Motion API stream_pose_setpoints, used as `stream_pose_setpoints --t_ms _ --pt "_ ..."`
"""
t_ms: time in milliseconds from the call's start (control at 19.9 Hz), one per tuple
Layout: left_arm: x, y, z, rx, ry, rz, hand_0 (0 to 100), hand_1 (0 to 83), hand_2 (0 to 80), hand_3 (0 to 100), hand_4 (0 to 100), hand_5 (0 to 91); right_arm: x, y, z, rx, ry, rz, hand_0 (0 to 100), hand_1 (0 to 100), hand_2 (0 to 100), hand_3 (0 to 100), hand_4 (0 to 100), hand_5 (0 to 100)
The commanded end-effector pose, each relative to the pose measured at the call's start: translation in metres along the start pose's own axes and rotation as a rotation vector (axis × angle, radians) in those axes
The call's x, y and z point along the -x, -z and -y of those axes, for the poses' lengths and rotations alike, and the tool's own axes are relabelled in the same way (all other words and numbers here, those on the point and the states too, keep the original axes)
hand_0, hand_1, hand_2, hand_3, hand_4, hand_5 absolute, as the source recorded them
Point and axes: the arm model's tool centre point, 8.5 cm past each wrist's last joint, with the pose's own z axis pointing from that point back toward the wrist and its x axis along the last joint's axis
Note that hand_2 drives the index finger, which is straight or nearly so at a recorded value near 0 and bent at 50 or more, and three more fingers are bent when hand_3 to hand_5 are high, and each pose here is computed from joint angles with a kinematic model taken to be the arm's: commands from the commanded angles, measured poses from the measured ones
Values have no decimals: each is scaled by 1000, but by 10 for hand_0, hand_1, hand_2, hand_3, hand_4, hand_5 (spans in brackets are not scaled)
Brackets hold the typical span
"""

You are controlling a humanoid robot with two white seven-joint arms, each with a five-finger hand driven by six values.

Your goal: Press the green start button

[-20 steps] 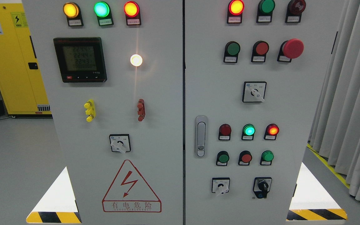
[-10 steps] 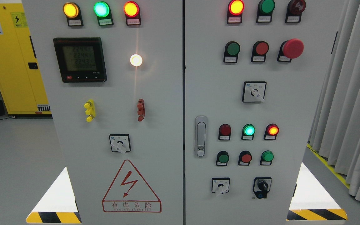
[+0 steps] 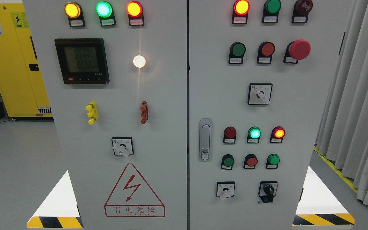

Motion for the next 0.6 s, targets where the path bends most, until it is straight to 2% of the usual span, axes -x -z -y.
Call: stream_pose_setpoints --t_ms 0,302,553 --pt "-8 1 28 46 -4 27 120 556 0 0 0 0 -127 -16 126 344 -305 314 207 571 0 433 412 204" --pt "-8 1 28 46 -1 29 120 556 0 0 0 0 -166 -15 162 445 -470 374 225 589 0 489 454 247" --pt "-8 1 28 46 -1 30 120 556 0 0 0 0 -192 -13 187 525 -586 403 230 603 0 569 521 327"
